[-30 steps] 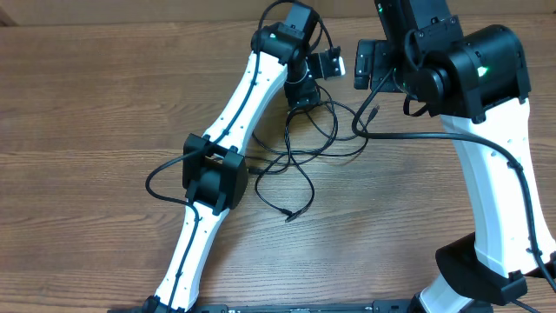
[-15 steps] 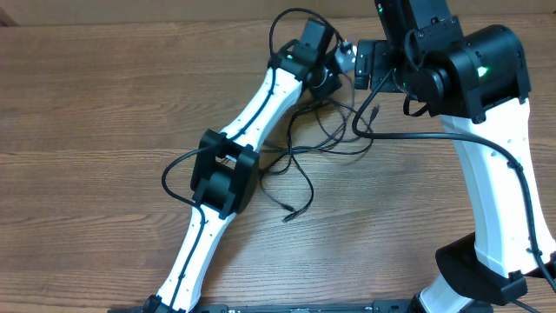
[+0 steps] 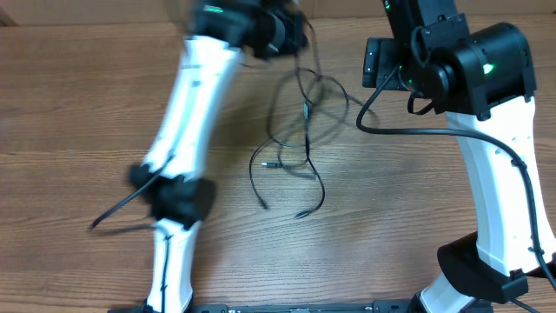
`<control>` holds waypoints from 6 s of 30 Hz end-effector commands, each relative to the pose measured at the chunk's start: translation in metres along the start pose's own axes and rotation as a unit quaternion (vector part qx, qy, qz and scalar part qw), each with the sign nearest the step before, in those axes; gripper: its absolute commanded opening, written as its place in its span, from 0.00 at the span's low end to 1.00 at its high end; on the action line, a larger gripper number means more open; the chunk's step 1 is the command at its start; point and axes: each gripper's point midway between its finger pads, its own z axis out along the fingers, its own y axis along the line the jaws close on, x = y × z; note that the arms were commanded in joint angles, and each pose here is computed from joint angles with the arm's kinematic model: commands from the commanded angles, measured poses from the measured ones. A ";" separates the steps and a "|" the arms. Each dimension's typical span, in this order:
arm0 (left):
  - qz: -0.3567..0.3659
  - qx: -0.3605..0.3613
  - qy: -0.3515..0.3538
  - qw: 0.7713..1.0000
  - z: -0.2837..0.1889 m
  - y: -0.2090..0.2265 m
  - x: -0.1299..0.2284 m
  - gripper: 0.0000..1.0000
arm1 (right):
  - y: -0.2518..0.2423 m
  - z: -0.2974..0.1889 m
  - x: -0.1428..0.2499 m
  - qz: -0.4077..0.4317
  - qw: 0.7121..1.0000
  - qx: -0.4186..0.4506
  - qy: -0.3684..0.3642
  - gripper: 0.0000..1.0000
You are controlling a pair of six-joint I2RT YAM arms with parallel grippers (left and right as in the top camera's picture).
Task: Untangle cables
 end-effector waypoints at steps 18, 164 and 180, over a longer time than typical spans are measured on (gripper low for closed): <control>-0.288 0.238 0.019 0.927 -0.193 -0.076 -0.008 0.04 | 0.072 0.032 0.018 0.001 0.983 -0.156 0.095 0.89; 0.305 -0.173 -0.094 0.932 -0.108 -0.102 0.067 1.00 | -0.417 0.033 -0.230 0.111 0.838 0.288 -0.450 0.04; 0.283 -0.160 -0.067 0.943 -0.103 -0.101 0.080 1.00 | -0.447 0.342 -0.080 0.485 0.848 -0.082 -0.199 0.04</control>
